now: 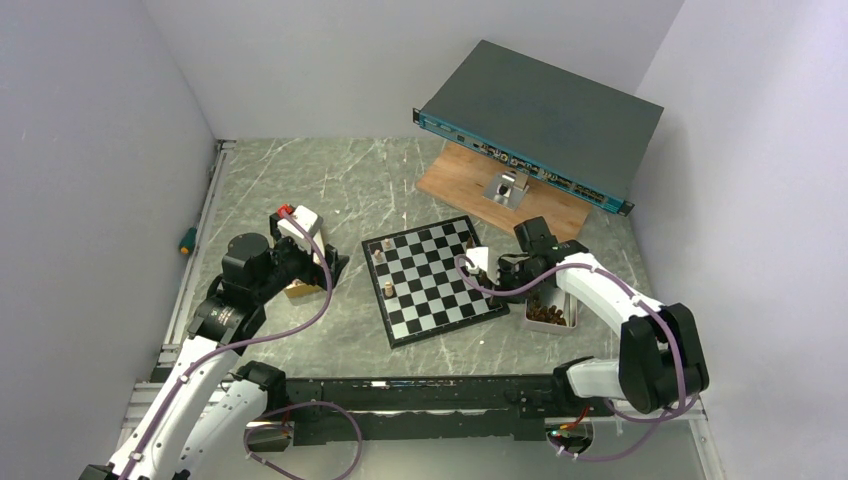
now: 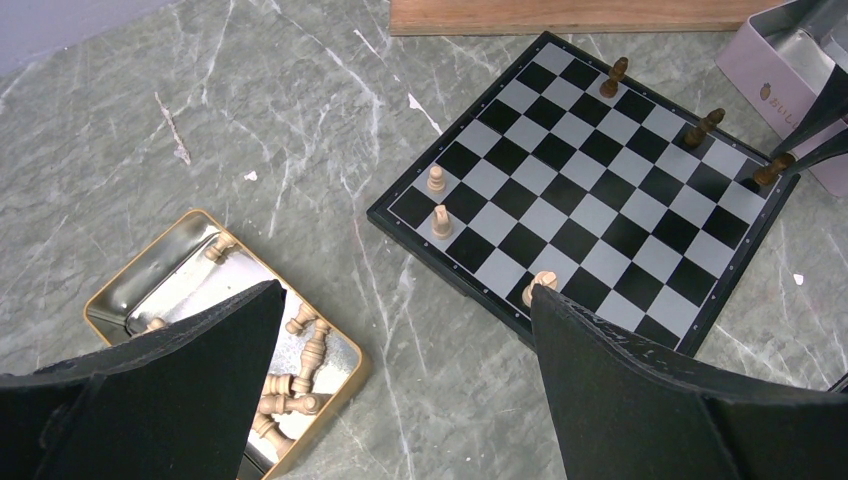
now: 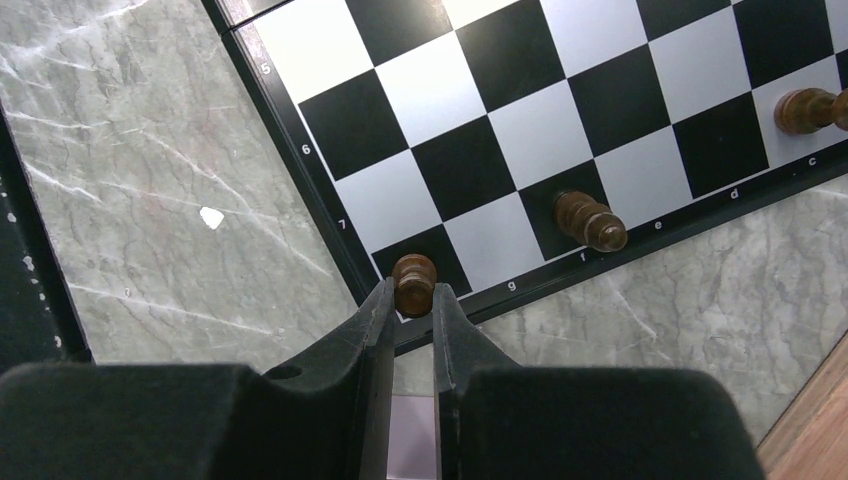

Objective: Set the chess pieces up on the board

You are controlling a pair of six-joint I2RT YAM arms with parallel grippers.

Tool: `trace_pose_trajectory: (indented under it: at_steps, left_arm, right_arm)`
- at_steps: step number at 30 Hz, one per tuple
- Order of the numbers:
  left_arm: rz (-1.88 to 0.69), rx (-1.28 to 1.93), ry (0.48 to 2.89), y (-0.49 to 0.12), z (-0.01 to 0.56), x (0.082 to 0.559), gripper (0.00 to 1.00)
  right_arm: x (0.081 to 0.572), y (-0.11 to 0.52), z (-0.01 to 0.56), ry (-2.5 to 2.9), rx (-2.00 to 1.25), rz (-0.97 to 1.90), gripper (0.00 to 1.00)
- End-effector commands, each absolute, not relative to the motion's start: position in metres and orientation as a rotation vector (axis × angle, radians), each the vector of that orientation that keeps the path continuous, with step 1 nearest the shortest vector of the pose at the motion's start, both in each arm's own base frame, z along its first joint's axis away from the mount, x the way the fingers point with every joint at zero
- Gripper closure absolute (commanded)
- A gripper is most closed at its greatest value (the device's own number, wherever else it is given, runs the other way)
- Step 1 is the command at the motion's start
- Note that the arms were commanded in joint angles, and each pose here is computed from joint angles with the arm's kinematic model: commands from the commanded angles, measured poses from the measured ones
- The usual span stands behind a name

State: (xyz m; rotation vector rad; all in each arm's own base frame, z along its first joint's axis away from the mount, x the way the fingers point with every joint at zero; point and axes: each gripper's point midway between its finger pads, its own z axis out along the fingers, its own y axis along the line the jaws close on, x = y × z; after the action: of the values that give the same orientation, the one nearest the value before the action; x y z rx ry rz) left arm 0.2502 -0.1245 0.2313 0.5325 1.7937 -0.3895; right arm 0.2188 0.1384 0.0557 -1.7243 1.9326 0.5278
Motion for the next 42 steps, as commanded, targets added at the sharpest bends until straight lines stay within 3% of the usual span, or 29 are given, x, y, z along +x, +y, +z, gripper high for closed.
trace_pose_trajectory:
  at_steps: [1,20,42]
  left_arm:
    - [-0.383,0.535,1.752,-0.125,0.243,0.253,0.01]
    - [-0.384,0.535,1.751,-0.125,0.243,0.253,0.01]
    - [-0.384,0.536,1.750,-0.125,0.243,0.253,0.01]
  right_arm:
    - [0.223,0.140,0.053,1.938,-1.708,0.510,1.00]
    - [0.221,0.136,0.044,1.978,-1.728,0.503,0.95]
    - [0.216,0.132,0.043,1.996,-1.765,0.502,0.73]
